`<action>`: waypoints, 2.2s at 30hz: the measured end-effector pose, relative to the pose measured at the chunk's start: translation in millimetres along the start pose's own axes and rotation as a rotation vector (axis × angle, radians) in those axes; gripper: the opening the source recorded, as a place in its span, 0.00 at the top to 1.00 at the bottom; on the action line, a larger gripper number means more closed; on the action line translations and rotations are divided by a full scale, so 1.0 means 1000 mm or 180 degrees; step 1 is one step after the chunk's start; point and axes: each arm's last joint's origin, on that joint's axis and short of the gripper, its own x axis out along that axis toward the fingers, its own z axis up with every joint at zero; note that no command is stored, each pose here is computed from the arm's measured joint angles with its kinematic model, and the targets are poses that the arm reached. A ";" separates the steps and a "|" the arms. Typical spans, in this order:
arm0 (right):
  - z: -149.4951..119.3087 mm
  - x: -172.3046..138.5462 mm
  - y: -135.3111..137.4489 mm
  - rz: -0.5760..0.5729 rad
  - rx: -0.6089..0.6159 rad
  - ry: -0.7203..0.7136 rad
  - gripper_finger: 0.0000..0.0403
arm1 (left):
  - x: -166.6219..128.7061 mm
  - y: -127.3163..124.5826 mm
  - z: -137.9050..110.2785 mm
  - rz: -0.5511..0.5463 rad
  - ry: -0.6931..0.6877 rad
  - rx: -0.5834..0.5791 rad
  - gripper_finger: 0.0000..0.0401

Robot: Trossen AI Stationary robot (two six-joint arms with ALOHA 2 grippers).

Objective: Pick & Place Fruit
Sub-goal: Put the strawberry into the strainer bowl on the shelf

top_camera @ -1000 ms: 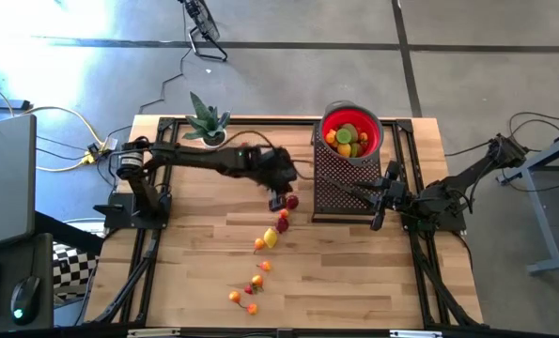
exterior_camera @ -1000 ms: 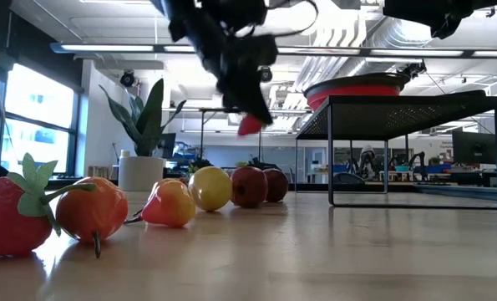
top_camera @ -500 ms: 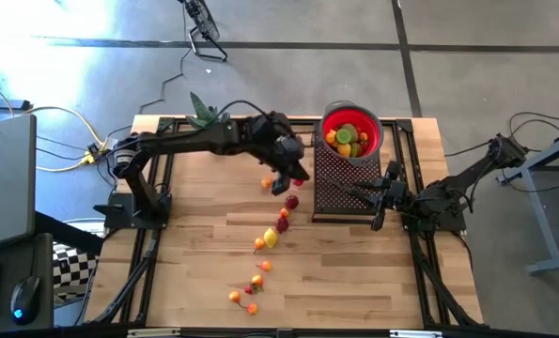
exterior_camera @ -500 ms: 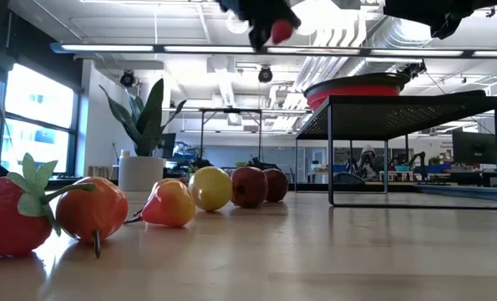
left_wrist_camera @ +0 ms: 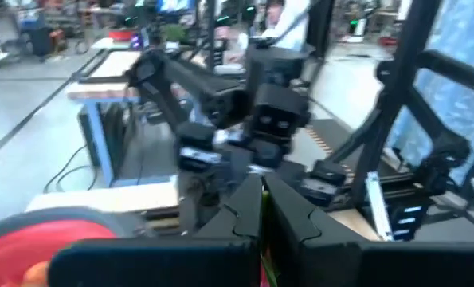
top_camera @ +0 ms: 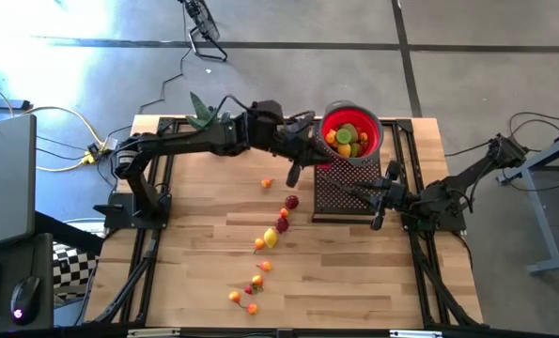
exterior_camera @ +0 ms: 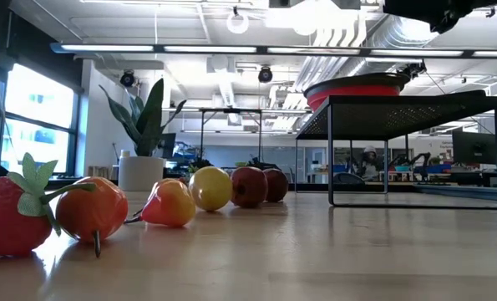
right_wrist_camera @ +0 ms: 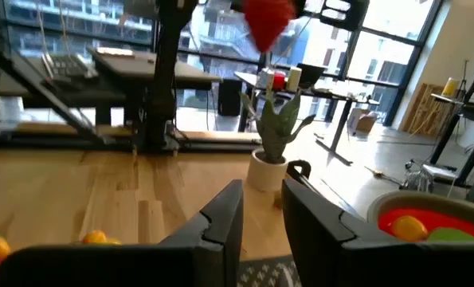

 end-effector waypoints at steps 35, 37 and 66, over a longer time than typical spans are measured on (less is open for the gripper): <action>0.005 0.053 0.009 0.0287 0.0319 -0.0641 0.28 | 0.041 -0.023 -0.029 0.0124 0.0068 0.0233 1.00; 0.005 0.053 0.009 0.0280 0.0309 -0.0637 0.28 | 0.042 -0.022 -0.032 0.0132 0.0112 0.0195 1.00; 0.004 0.053 0.009 0.0344 0.0273 -0.0608 0.59 | 0.051 -0.019 -0.042 0.0212 0.0139 0.0130 1.00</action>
